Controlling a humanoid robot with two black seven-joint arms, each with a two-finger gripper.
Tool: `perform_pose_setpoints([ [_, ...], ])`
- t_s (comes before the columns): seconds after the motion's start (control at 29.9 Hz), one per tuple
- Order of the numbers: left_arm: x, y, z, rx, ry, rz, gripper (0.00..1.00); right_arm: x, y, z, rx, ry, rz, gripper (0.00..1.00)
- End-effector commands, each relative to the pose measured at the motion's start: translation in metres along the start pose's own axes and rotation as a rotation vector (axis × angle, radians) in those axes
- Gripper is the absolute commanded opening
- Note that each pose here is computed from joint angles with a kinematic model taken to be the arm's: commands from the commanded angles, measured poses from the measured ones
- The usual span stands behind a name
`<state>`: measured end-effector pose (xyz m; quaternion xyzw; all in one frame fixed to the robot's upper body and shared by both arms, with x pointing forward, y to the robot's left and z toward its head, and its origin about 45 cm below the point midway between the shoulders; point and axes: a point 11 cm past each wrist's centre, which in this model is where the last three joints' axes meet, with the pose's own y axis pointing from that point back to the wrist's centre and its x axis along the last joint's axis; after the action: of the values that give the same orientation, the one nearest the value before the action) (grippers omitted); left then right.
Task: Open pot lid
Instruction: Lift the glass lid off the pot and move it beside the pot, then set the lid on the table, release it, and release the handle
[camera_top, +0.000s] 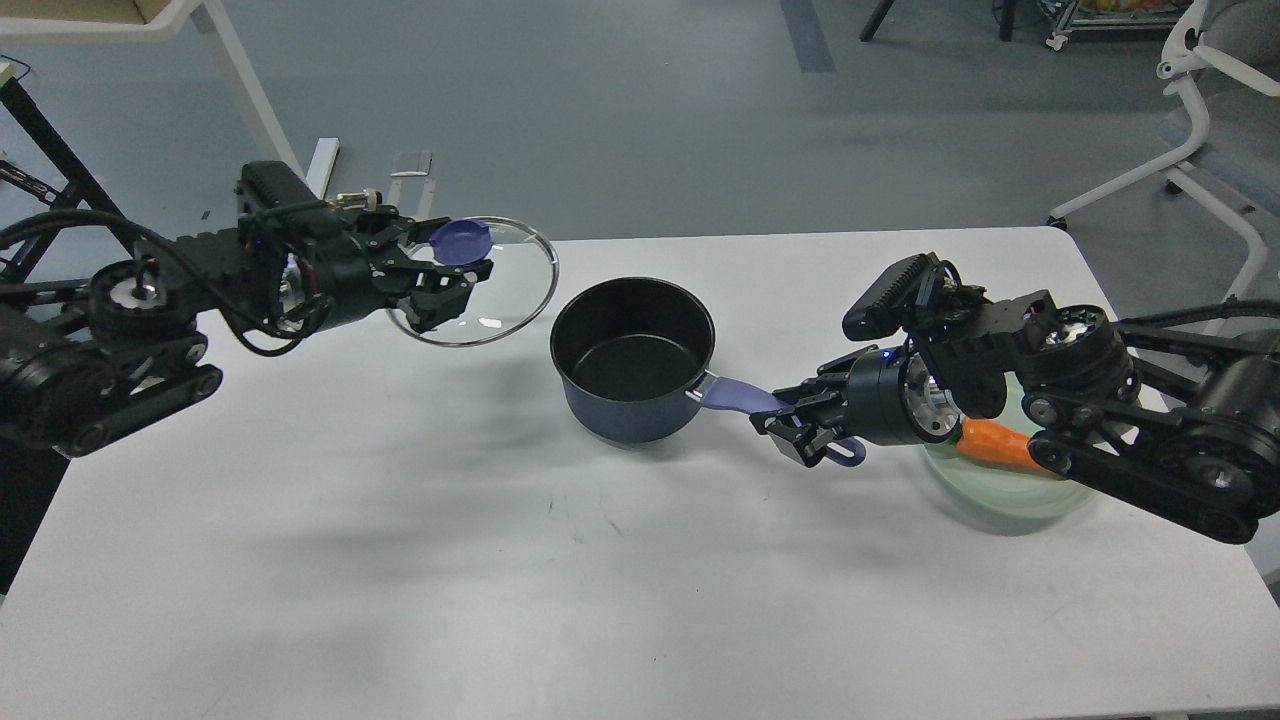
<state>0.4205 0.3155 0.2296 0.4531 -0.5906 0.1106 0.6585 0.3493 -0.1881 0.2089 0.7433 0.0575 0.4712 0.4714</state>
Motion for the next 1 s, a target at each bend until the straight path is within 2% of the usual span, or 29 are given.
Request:
perform_pose_setpoints([
  [0.0, -0.043, 0.037, -0.02, 0.05, 0.034, -0.087, 0.41, 0.0, 0.0, 0.001, -0.001, -0.001, -0.001, 0.21],
  [0.17, -0.11, 0.076, -0.015, 0.073, 0.088, -0.146, 0.41, -0.001, 0.0, 0.0, -0.001, -0.002, -0.002, 0.21],
  [0.3, -0.152, 0.093, -0.009, 0.103, 0.104, -0.176, 0.41, 0.0, -0.001, -0.001, 0.002, -0.001, -0.001, 0.21],
  [0.47, -0.173, 0.102, -0.003, 0.129, 0.151, -0.181, 0.41, -0.001, -0.001, 0.0, 0.001, -0.002, -0.002, 0.21],
  [0.67, -0.175, 0.099, -0.005, 0.142, 0.159, -0.178, 0.44, 0.0, -0.001, -0.001, 0.003, -0.001, 0.0, 0.21],
  [0.74, -0.176, 0.099, -0.005, 0.143, 0.158, -0.178, 0.51, 0.001, -0.001, -0.001, 0.003, 0.0, 0.001, 0.22],
  [0.8, -0.174, 0.099, -0.006, 0.145, 0.158, -0.175, 0.71, 0.0, -0.001, -0.001, 0.003, -0.001, 0.0, 0.24],
  [0.84, -0.174, 0.098, -0.006, 0.148, 0.161, -0.172, 0.75, 0.0, -0.001, -0.001, 0.003, -0.001, 0.002, 0.28],
  [0.97, -0.173, 0.098, -0.007, 0.162, 0.187, -0.161, 0.77, 0.004, 0.001, 0.0, 0.001, -0.005, 0.016, 0.41],
])
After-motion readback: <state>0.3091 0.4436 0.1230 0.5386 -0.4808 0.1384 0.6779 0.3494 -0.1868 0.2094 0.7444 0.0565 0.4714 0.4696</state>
